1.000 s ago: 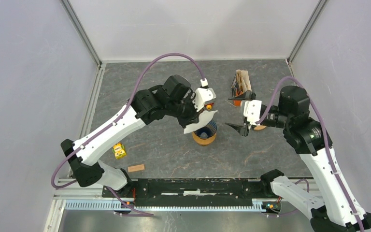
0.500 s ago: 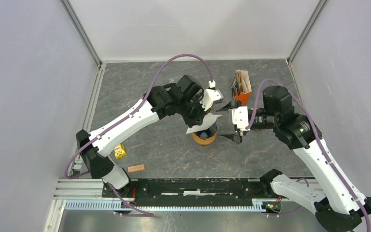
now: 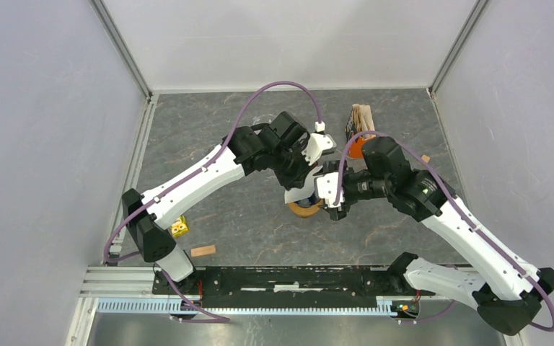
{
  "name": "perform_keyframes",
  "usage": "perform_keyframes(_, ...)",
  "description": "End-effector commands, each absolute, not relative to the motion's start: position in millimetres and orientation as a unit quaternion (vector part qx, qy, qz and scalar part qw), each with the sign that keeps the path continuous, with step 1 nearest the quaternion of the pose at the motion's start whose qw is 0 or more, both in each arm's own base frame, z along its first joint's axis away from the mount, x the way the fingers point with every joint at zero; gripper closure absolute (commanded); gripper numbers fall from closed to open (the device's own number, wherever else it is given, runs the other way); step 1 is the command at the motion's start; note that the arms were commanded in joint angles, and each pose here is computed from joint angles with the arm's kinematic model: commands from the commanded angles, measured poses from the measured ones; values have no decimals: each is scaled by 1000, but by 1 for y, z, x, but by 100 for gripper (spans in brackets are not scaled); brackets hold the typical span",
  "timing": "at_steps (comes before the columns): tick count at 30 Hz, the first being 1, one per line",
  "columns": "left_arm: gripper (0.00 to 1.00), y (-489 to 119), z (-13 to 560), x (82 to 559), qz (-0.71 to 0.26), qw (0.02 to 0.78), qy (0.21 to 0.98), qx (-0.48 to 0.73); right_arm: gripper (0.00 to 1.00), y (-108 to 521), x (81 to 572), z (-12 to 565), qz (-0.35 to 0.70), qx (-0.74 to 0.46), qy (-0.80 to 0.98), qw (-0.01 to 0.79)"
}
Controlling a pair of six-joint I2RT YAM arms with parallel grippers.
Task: Place the coffee filter in the dripper
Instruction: Place the coffee filter in the coffee dripper.
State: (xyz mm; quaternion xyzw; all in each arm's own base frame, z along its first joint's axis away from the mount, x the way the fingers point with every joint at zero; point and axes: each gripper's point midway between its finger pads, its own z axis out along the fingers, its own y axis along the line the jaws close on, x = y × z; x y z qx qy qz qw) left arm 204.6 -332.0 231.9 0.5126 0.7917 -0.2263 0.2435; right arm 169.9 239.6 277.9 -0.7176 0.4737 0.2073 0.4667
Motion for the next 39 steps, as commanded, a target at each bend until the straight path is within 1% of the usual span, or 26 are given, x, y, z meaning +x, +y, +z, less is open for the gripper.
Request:
perform_keyframes(1, 98, -341, 251, 201, -256, 253, 789, 498, 20, 243, 181, 272, 166, -731, 472, 464)
perform_keyframes(8, 98, -338, 252, 203, -246, 260, 789, 499, 25, 246, 178, 251, 161, -749, 478, 429)
perform_keyframes(13, 97, -331, 251, 209, -224, 271, 791, 500, 26, 243, 173, 238, 160, -758, 482, 410)
perform_keyframes(15, 93, -329, 250, 210, -218, 273, 791, 502, 27, 243, 171, 231, 164, -761, 484, 399)
perform_keyframes(20, 88, -327, 252, 213, -211, 280, 790, 503, 28, 244, 166, 214, 170, -767, 490, 378)
perform_keyframes(30, 77, -318, 251, 221, -182, 294, 789, 509, 28, 250, 163, 198, 178, -772, 489, 364)
perform_keyframes(33, 72, -315, 248, 226, -166, 301, 790, 508, 29, 250, 163, 196, 179, -773, 490, 362)
perform_keyframes(37, 60, -311, 241, 229, -151, 304, 793, 506, 29, 251, 162, 192, 180, -773, 491, 360)
perform_keyframes(39, 57, -311, 238, 230, -149, 304, 794, 506, 29, 250, 163, 191, 177, -771, 495, 359)
